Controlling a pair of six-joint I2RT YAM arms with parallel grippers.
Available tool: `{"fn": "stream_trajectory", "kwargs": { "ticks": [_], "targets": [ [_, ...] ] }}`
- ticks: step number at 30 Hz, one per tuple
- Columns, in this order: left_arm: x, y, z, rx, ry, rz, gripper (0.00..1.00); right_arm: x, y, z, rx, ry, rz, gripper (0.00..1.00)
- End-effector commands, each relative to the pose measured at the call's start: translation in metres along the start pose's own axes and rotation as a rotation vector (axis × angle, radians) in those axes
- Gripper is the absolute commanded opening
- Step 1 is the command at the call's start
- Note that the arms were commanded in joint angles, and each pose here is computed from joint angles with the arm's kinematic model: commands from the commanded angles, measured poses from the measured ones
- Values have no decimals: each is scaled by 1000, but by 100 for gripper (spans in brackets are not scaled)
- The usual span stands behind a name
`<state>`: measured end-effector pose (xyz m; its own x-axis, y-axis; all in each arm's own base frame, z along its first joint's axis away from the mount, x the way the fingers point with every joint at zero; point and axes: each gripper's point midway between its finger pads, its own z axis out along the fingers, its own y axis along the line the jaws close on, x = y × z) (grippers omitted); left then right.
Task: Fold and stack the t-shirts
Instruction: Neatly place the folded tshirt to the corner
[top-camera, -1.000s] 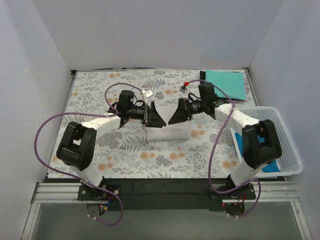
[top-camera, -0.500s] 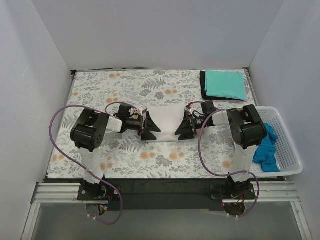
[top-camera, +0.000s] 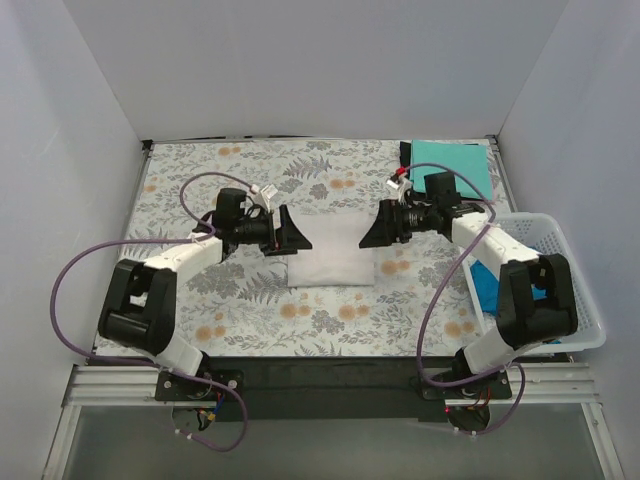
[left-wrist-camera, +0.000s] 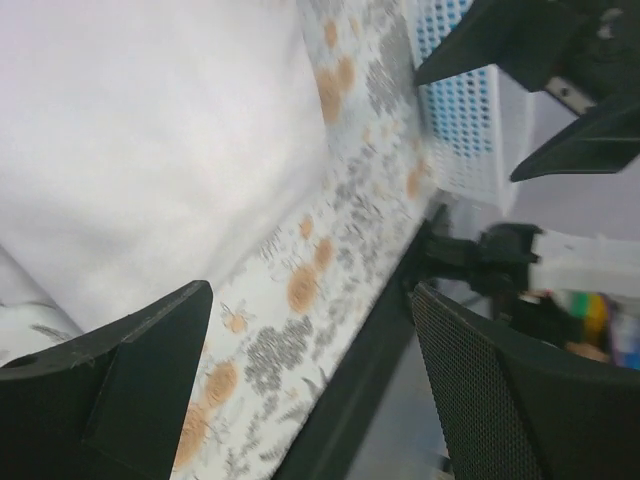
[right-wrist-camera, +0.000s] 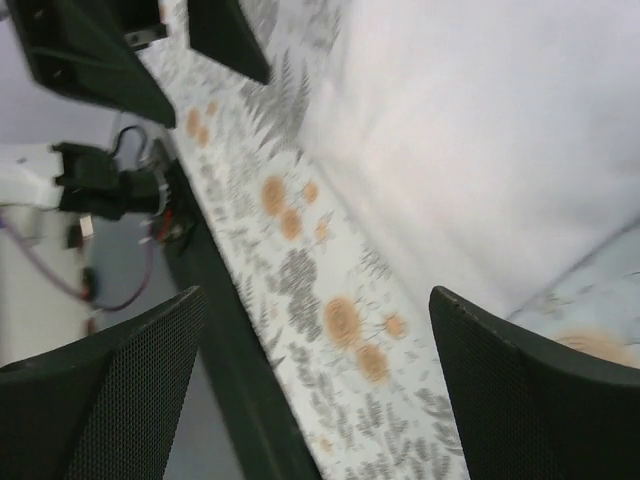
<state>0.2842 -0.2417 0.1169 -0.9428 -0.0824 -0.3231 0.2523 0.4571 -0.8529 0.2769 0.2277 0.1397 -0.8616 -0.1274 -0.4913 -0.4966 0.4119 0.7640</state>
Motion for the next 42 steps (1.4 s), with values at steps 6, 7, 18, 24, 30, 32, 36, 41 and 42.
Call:
{"fn": "stream_trajectory", "kwargs": {
  "ticks": [6, 7, 18, 24, 30, 32, 36, 41, 42],
  "targets": [
    [-34, -22, 12, -318, -91, 358, 80, -40, -56, -31, 458, -16, -143, 98],
    [-30, -25, 16, -284, -61, 378, 78, -35, -59, -29, 454, 5, -120, 98],
    [10, -44, 92, -345, 82, 1306, 56, -14, -74, -20, 402, 31, 60, 98],
    [44, -48, 119, -164, 113, 1627, 40, -9, -86, -19, 409, 17, 177, 98],
    [59, -49, 143, -62, 144, 1761, 38, -2, -89, -19, 382, 6, 259, 98],
    [61, -50, 149, -52, 145, 1767, 37, -2, -89, -19, 379, 1, 263, 97],
    [68, -42, 162, -25, 180, 1774, 36, 6, -90, -17, 362, -2, 295, 97],
    [69, -26, 175, -57, 200, 1768, 33, 11, -89, -14, 330, -1, 341, 96],
    [67, -22, 177, -69, 203, 1765, 32, 11, -89, -14, 329, -1, 340, 96]
  ]
}}
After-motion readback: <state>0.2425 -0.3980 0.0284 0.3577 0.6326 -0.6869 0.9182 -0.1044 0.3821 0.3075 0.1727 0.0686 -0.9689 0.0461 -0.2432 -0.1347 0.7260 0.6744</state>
